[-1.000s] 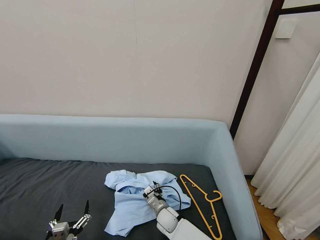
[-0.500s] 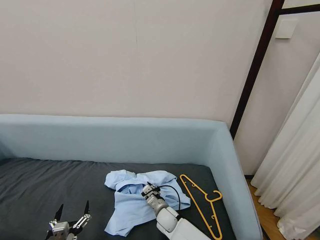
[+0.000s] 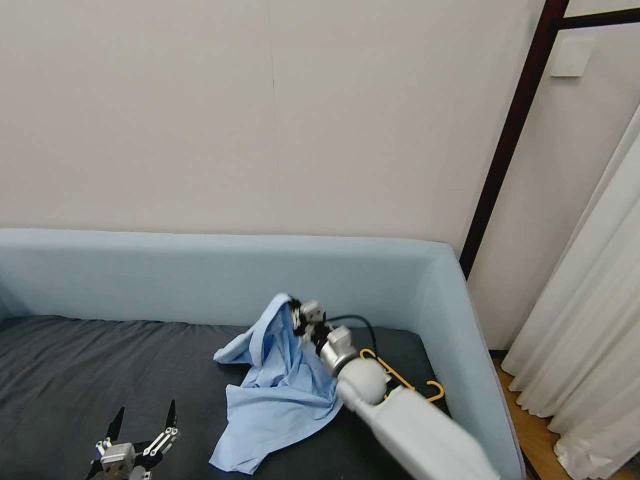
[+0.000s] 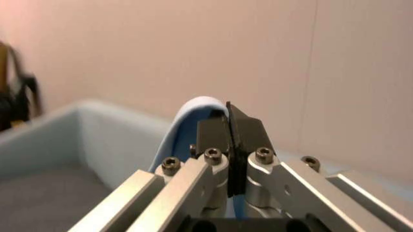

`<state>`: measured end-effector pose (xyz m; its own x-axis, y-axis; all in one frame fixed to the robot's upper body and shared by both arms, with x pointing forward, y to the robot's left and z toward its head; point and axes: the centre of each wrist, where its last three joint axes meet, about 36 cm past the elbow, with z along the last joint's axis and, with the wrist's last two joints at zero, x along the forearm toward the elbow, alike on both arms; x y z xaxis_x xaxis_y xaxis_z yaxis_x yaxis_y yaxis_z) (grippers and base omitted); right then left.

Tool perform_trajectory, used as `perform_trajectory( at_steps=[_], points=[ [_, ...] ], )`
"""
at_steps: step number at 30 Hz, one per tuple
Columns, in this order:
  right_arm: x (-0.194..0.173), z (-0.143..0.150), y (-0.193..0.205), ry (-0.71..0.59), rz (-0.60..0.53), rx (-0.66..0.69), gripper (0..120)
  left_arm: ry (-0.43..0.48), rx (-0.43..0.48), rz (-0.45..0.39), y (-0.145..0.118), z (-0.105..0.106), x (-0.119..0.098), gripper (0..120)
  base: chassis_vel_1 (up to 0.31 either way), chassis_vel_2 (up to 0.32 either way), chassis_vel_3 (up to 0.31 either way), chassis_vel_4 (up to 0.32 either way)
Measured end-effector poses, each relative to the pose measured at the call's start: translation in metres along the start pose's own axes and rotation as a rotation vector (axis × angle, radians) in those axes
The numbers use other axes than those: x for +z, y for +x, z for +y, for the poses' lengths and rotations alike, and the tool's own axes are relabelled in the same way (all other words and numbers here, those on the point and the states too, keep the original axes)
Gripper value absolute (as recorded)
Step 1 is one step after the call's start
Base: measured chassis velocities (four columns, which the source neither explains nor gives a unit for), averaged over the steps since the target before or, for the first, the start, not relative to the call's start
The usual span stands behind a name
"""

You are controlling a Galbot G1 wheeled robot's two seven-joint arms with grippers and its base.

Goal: Pick up the clothes from the sofa and hang them on the clothes hanger.

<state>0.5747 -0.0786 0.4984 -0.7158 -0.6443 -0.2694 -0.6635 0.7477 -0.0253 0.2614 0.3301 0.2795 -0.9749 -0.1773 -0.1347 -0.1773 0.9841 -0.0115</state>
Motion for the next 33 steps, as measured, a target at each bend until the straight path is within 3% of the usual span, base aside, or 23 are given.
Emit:
perform_trajectory(
  at_steps=[4, 5, 10, 14, 17, 20, 22, 24, 26, 27, 32, 33],
  points=[
    [-0.093, -0.006, -0.027, 0.029, -0.138, -0.077, 0, 0.012, 0.005, -0.011, -0.004, -0.006, -0.001, 100, 0.000, 0.000, 0.000, 0.000],
    [-0.093, -0.006, -0.027, 0.029, -0.138, -0.077, 0, 0.012, 0.005, -0.011, -0.004, -0.006, -0.001, 100, 0.000, 0.000, 0.000, 0.000],
    [-0.169, -0.003, -0.046, 0.072, -0.239, -0.097, 0, 0.014, 0.003, -0.019, -0.005, -0.006, -0.004, 100, 0.000, 0.000, 0.000, 0.000],
    [-0.204, 0.003, -0.051, 0.099, -0.282, -0.087, 0, 0.015, -0.001, -0.022, -0.004, -0.004, -0.005, 100, 0.000, 0.000, 0.000, 0.000],
    [-0.232, 0.014, -0.047, 0.117, -0.261, -0.057, 0, 0.015, -0.003, -0.025, -0.005, -0.004, -0.006, 100, 0.000, 0.000, 0.000, 0.000],
    [-0.253, 0.030, -0.030, 0.148, -0.139, 0.038, 0, 0.016, -0.004, -0.026, -0.004, -0.004, -0.006, 100, 0.000, 0.000, 0.000, 0.000],
    [-0.253, 0.035, -0.021, 0.161, -0.075, 0.065, 0, 0.017, -0.005, -0.025, -0.004, -0.005, -0.006, 100, 0.000, 0.000, 0.000, 0.000],
    [-0.235, 0.042, 0.001, 0.184, 0.101, 0.088, 0, 0.018, -0.004, -0.023, -0.004, -0.006, -0.005, 100, 0.000, 0.000, 0.000, 0.000],
    [-0.194, 0.046, 0.025, 0.230, 0.335, 0.076, 0, 0.019, -0.002, -0.021, -0.004, -0.008, -0.004, 100, 0.000, 0.000, 0.000, 0.000],
    [-0.194, 0.046, 0.025, 0.230, 0.335, 0.076, 0, 0.019, -0.002, -0.021, -0.004, -0.008, -0.004, 100, 0.000, 0.000, 0.000, 0.000],
    [-0.038, 0.057, 0.084, 0.242, 0.800, -0.039, 0, 0.018, 0.005, -0.020, -0.003, -0.013, -0.004, 100, 0.000, 0.000, 0.000, 0.000],
    [-0.038, 0.057, 0.084, 0.242, 0.800, -0.039, 0, 0.018, 0.005, -0.020, -0.003, -0.013, -0.004, 100, 0.000, 0.000, 0.000, 0.000]
  ],
)
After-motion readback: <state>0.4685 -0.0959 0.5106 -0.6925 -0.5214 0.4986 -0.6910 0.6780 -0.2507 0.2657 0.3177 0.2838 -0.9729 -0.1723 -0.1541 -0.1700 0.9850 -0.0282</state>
